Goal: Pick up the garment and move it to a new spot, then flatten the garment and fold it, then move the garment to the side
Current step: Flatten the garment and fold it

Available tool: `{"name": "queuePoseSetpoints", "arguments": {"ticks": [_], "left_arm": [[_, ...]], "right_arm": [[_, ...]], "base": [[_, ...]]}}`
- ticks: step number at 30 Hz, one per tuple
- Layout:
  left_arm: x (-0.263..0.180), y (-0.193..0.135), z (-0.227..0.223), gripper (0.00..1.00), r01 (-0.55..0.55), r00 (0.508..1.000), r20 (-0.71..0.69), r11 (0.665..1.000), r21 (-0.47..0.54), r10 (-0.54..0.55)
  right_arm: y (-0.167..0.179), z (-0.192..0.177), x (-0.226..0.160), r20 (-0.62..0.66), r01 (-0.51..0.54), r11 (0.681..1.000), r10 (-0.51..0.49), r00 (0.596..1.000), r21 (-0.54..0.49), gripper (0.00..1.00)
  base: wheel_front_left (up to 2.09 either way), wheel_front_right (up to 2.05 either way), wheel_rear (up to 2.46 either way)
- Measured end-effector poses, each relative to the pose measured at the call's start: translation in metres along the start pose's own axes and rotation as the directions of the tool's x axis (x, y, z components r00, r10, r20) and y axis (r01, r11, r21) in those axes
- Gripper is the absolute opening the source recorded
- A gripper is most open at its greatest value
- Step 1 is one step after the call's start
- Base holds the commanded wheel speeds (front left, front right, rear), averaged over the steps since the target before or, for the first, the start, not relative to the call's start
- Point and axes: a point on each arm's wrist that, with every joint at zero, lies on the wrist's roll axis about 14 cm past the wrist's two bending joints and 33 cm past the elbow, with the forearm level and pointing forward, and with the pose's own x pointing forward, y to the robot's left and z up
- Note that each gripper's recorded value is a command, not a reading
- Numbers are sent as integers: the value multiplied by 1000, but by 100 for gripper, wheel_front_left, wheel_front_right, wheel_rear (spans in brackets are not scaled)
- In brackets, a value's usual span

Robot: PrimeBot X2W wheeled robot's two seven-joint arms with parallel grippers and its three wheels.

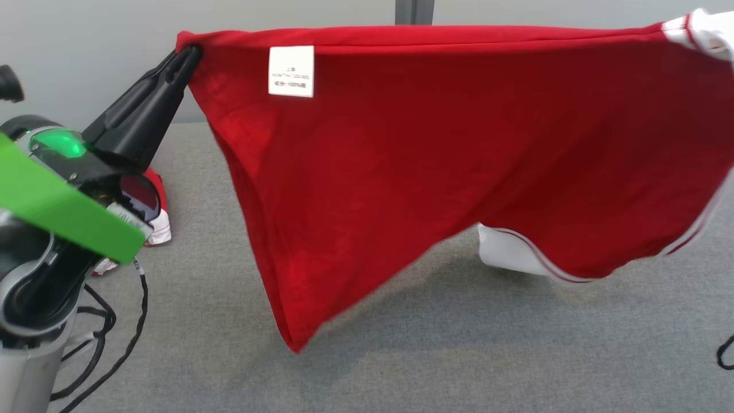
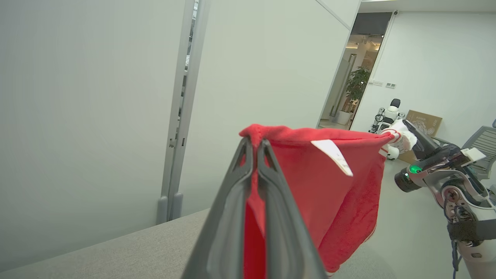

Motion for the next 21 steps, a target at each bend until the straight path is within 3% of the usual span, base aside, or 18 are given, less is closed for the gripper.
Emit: {"name": "queuePoseSetpoints", "arguments": {"ticks": [5,10,12,14,16,19,21], "left_arm": [[-4,-41,28,0,119,991,54,992,29,-121],[-4,-31,21,0,71,997,-18,997,0,-71],[-3,-15,0,0,20,995,-101,998,-52,-25],[-1,3,-30,0,-40,978,-208,994,-105,17],[-3,25,-67,0,-115,941,-332,983,-145,61],[-5,69,-104,0,-249,879,-445,960,-125,170],[11,95,-93,0,-290,886,-397,954,-70,240]], "right_arm": [[51,34,-11,84,-155,987,158,984,-34,0],[67,11,-10,-31,-218,975,217,976,-30,0],[48,-13,-6,-121,-171,985,168,978,-16,0],[6,-45,-5,-227,-46,999,44,973,-2,0],[-43,-80,-10,-324,102,995,-103,941,-18,0],[-90,-132,-14,-435,232,971,-233,870,-56,0],[-102,-147,6,-420,241,965,-264,868,-108,0]], "base": [[0,0,0],[0,0,0],[0,0,0],[0,0,0],[0,0,0],[0,0,0],[0,0,0]]}}
